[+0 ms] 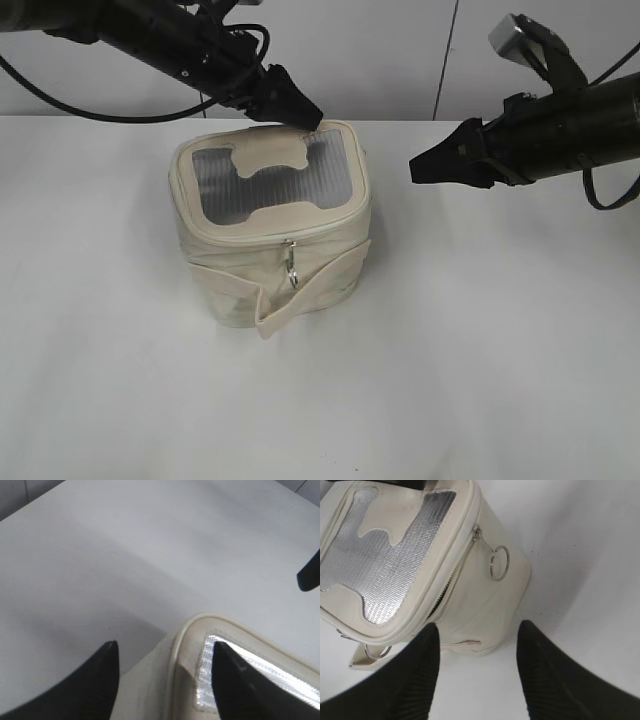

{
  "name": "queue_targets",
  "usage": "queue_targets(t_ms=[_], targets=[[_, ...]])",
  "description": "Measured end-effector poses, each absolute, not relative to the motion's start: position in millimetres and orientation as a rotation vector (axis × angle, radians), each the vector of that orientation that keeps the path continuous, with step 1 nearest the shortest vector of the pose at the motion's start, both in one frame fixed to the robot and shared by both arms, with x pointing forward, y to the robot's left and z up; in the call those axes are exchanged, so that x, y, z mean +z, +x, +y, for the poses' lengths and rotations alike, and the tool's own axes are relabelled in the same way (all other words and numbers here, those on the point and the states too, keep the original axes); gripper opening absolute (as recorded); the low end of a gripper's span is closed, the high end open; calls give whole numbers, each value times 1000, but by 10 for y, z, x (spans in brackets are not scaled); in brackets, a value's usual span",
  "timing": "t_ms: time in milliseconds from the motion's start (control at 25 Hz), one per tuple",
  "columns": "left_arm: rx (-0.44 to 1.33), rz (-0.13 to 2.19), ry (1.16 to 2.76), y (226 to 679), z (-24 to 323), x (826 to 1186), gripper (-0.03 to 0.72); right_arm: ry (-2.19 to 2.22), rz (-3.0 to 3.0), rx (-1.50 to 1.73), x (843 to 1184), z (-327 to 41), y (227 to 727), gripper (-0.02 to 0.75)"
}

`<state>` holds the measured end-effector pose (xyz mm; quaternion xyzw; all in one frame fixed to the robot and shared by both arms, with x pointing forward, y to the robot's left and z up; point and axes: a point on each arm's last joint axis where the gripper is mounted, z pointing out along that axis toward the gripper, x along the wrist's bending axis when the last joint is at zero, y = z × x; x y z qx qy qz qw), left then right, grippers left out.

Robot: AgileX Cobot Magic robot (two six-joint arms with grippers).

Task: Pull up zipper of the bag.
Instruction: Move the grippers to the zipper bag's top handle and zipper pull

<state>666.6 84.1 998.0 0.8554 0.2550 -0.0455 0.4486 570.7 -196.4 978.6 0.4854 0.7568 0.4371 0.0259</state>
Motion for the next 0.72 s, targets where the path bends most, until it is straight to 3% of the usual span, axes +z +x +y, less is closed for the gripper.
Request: queue_targets(t_ms=[320, 400, 520, 600, 720], targets=[[-166, 617, 2160, 6662, 829, 9834, 417, 1505, 2342, 1349, 9767, -1963, 5711, 401], [-174, 615, 2162, 6661, 816, 9814, 330, 1520, 2353, 1339, 9713, -1961, 5723, 401], [-186, 603, 2174, 6646, 809, 9806, 91, 1544, 2379, 1327, 9615, -1952, 5737, 401], [-189, 583, 2180, 6640, 807, 9810, 44, 1547, 2390, 1319, 9576, -1952, 5734, 401], [-230, 521, 2196, 6598, 801, 9821, 42, 1566, 2404, 1304, 9521, -1959, 5689, 401]])
